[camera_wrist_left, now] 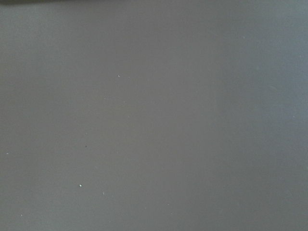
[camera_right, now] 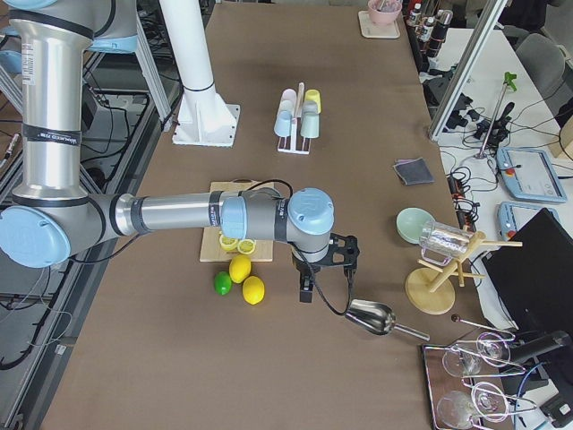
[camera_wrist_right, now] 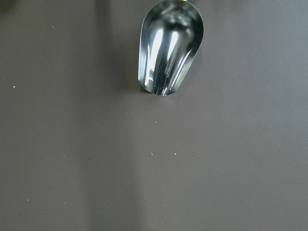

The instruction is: Place cup on cup holder

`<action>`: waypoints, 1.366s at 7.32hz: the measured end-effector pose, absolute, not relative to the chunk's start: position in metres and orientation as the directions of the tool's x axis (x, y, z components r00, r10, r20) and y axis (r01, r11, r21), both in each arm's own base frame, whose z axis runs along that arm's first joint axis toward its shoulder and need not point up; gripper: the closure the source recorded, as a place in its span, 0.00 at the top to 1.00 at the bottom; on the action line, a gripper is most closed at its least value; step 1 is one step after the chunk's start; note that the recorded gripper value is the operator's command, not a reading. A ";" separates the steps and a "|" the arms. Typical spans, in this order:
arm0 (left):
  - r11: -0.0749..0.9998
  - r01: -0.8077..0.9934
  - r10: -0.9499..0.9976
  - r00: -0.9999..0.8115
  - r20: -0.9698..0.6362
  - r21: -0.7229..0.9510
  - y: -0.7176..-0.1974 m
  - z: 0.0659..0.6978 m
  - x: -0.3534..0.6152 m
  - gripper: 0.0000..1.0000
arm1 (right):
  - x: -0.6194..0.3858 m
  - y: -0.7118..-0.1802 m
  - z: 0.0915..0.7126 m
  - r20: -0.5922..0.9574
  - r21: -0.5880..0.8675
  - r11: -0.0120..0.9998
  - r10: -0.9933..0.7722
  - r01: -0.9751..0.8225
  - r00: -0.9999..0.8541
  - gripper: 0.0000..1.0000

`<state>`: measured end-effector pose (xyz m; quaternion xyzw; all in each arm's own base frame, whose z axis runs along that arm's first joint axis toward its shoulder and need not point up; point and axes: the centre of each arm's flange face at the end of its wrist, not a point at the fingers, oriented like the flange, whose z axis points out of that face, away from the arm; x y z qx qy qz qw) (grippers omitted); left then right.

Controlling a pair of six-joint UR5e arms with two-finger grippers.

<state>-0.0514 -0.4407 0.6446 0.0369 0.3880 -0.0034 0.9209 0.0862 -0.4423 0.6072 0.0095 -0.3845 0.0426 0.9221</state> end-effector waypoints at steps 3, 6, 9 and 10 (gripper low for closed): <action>0.997 0.033 0.024 0.699 -0.715 0.066 -0.449 0.646 -0.051 0.99 | 0.087 -0.443 0.605 0.706 -0.007 0.996 0.065 -0.085 0.706 1.00; 0.997 0.033 0.026 0.699 -0.715 0.069 -0.450 0.645 -0.051 0.99 | 0.087 -0.444 0.603 0.705 -0.002 0.996 0.061 -0.085 0.707 1.00; 0.997 0.032 0.028 0.699 -0.715 0.070 -0.449 0.645 -0.051 0.99 | 0.087 -0.444 0.603 0.704 -0.005 0.996 0.066 -0.087 0.707 1.00; 0.997 0.032 0.028 0.699 -0.715 0.070 -0.449 0.646 -0.051 0.99 | 0.088 -0.443 0.604 0.704 -0.008 0.996 0.070 -0.090 0.707 1.00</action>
